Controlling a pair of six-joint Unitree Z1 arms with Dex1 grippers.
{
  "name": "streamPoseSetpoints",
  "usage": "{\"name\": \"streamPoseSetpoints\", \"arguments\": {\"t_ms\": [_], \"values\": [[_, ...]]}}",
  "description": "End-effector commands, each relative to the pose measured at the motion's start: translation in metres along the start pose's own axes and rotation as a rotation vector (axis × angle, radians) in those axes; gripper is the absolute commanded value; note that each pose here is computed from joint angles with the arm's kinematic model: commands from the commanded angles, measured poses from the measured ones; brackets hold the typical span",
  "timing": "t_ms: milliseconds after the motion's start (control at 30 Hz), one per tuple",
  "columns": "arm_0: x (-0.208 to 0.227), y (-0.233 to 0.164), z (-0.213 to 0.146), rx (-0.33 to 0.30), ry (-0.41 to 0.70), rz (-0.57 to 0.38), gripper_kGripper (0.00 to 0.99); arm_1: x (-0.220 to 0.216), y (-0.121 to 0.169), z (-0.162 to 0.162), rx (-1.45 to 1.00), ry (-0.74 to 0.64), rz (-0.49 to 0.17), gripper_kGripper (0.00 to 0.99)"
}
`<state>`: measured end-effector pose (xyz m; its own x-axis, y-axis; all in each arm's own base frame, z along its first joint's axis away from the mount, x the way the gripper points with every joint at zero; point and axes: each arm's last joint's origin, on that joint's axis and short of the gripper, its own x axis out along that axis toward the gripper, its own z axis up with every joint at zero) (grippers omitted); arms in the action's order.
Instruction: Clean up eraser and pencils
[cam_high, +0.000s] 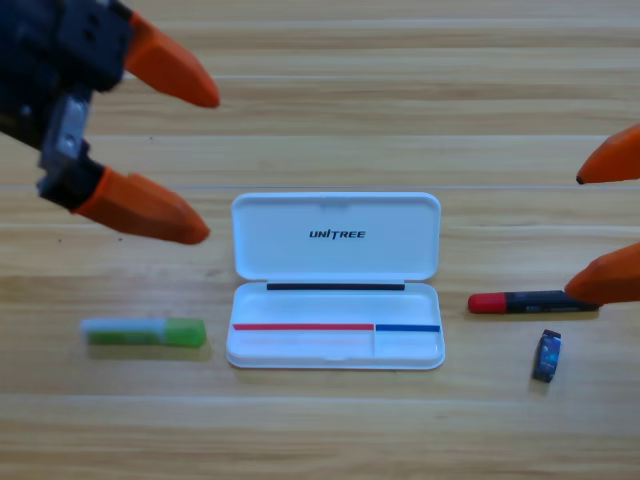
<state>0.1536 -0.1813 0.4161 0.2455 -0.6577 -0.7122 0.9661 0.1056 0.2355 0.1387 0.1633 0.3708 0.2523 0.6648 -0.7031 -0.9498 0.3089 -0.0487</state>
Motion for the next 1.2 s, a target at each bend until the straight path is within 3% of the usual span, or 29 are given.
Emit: {"name": "streamPoseSetpoints", "arguments": {"t_ms": [33,600,900,1000,1200], "values": [[-0.014,-0.012,-0.002,-0.005,-0.022,0.003,0.980,0.001,0.008,-0.006,-0.005,0.000,0.024,0.968],[0.000,-0.001,0.001,-0.054,0.029,0.036,0.990,0.005,0.003,-0.004,0.056,0.015,-0.031,0.976],[0.000,0.002,-0.003,-0.023,0.092,0.114,0.990,0.023,-0.012,-0.003,0.211,0.120,-0.193,0.976],[0.002,0.004,-0.007,0.007,0.143,0.162,0.990,0.047,-0.027,0.013,0.399,0.219,-0.217,0.974],[-0.003,0.006,-0.013,0.013,0.173,0.192,0.990,0.113,-0.050,0.020,0.550,0.466,-0.176,0.974]]}}
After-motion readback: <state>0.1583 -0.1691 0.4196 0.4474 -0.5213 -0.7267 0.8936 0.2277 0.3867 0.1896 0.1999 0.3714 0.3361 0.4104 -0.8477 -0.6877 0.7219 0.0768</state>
